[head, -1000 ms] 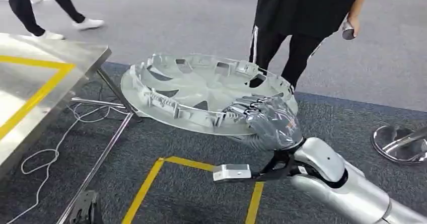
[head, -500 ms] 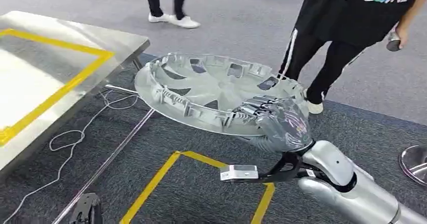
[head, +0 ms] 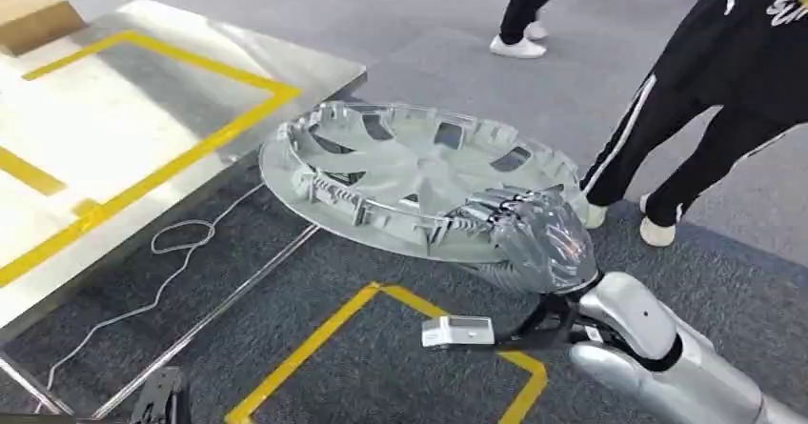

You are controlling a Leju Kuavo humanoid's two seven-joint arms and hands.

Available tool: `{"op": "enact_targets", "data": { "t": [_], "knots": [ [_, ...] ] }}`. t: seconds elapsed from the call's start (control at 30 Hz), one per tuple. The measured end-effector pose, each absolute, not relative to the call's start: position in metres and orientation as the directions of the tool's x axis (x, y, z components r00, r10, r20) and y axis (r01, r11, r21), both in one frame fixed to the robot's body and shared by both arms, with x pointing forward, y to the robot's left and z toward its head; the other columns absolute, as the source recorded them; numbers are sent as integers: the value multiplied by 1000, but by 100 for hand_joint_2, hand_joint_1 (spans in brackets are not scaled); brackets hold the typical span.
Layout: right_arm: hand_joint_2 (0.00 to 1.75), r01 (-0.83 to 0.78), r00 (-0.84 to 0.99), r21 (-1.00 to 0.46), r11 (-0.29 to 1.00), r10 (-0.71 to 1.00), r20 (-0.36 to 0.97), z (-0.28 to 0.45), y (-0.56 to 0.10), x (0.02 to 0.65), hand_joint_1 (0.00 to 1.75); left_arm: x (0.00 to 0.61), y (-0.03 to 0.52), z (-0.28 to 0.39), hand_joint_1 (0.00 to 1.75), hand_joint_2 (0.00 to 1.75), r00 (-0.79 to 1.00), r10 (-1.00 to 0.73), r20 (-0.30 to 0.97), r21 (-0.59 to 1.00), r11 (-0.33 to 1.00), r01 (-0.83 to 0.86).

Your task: Take the parts from the cabinet and place them on the table.

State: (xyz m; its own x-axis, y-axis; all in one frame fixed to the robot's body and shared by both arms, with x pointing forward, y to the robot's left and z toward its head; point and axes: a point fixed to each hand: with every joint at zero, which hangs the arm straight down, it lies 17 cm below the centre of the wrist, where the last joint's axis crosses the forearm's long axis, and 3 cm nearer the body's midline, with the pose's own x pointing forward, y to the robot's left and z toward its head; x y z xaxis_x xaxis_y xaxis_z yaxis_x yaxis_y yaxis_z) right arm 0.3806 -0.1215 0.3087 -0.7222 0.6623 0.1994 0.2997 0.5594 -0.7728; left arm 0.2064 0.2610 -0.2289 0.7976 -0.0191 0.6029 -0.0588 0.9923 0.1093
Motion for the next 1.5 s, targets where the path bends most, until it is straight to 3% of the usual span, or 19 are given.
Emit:
{"op": "enact_targets", "data": {
  "t": [1.5],
  "knots": [
    [175, 324, -707, -768, 552, 681, 191, 312, -133, 380, 175, 207, 260, -228, 0, 0, 798, -13, 603, 98, 993, -58]
  ]
}}
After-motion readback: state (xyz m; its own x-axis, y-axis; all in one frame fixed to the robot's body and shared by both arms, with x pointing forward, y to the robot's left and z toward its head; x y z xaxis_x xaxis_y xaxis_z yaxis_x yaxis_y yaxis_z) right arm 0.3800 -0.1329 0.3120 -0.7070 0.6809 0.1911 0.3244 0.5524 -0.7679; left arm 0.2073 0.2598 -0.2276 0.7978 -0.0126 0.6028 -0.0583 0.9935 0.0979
